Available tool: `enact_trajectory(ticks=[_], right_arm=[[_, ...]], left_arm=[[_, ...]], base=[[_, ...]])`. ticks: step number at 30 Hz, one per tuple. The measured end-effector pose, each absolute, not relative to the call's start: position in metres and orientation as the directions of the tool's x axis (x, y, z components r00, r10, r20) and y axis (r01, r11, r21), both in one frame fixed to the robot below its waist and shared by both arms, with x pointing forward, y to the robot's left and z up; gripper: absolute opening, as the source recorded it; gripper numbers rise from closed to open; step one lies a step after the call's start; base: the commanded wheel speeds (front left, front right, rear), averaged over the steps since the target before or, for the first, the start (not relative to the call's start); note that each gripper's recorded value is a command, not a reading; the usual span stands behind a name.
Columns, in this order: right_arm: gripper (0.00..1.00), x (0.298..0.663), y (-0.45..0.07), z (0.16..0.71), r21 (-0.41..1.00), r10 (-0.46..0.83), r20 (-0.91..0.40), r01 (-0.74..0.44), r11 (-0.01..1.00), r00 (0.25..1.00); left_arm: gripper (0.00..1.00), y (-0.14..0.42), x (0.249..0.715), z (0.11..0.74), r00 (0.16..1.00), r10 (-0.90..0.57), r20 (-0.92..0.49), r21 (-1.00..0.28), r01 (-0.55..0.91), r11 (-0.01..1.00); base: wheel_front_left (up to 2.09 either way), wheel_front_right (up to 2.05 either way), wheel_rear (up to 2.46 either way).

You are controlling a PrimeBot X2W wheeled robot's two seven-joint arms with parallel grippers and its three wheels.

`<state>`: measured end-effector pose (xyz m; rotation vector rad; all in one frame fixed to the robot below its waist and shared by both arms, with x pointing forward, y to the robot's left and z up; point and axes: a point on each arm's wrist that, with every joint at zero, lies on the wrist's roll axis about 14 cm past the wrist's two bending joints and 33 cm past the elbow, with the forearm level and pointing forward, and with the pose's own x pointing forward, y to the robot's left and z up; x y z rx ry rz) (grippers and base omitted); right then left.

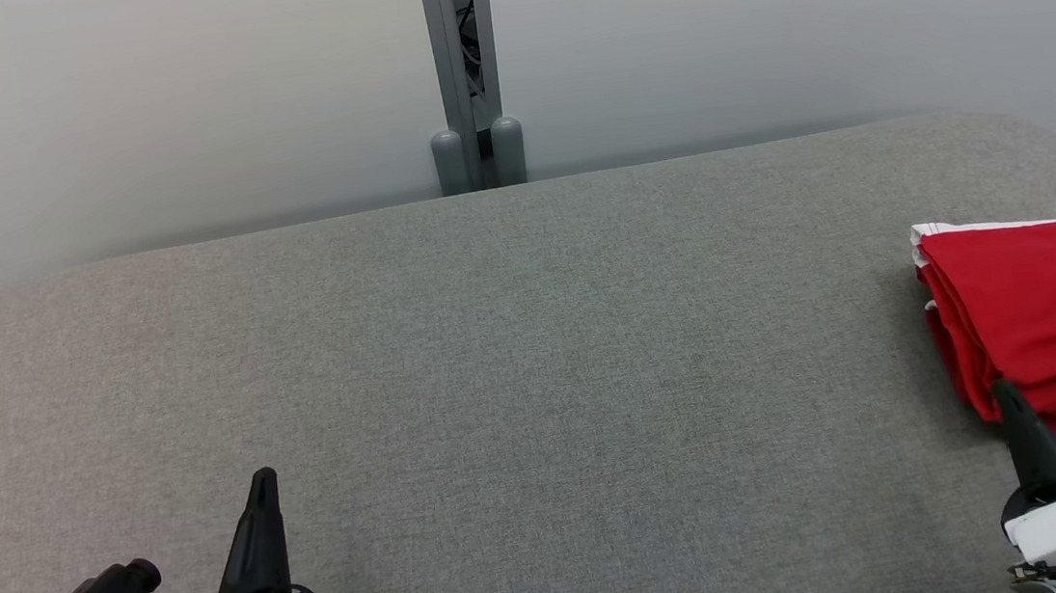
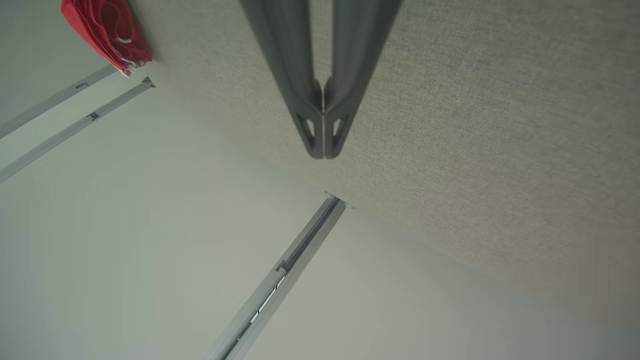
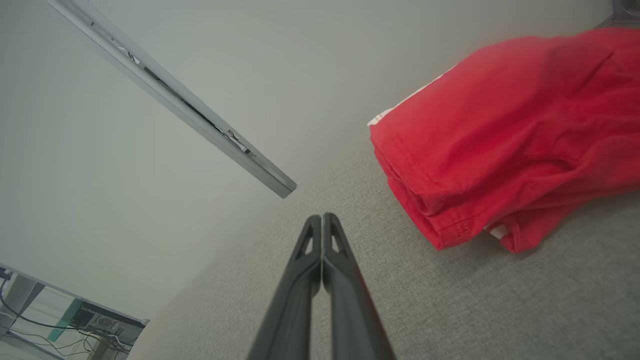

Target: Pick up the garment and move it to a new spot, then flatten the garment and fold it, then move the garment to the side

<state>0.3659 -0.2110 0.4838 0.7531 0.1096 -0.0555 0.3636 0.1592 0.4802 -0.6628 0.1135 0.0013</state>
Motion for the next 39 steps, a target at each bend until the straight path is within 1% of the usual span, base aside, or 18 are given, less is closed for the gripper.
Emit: enact_trajectory(ticks=[6,22,39], right_arm=[[0.00,0.369,-0.216,0.487,0.732,-0.015,-0.116,0.095,0.674,0.993],[0.00,0.371,-0.228,0.486,0.844,-0.022,-0.122,0.115,0.524,0.992],[0.00,0.374,-0.235,0.489,0.922,-0.016,-0.108,0.106,0.373,0.994]], left_arm=[[0.00,0.155,0.367,0.483,0.994,-0.043,-0.096,-0.684,-0.035,0.729],[0.00,0.151,0.372,0.485,0.995,-0.048,-0.089,-0.816,-0.045,0.576],[0.00,0.148,0.376,0.490,0.996,-0.049,-0.071,-0.907,-0.044,0.419]], base=[[0.00,0.00,0.00],[0.00,0.00,0.00],[0.00,0.00,0.00]])
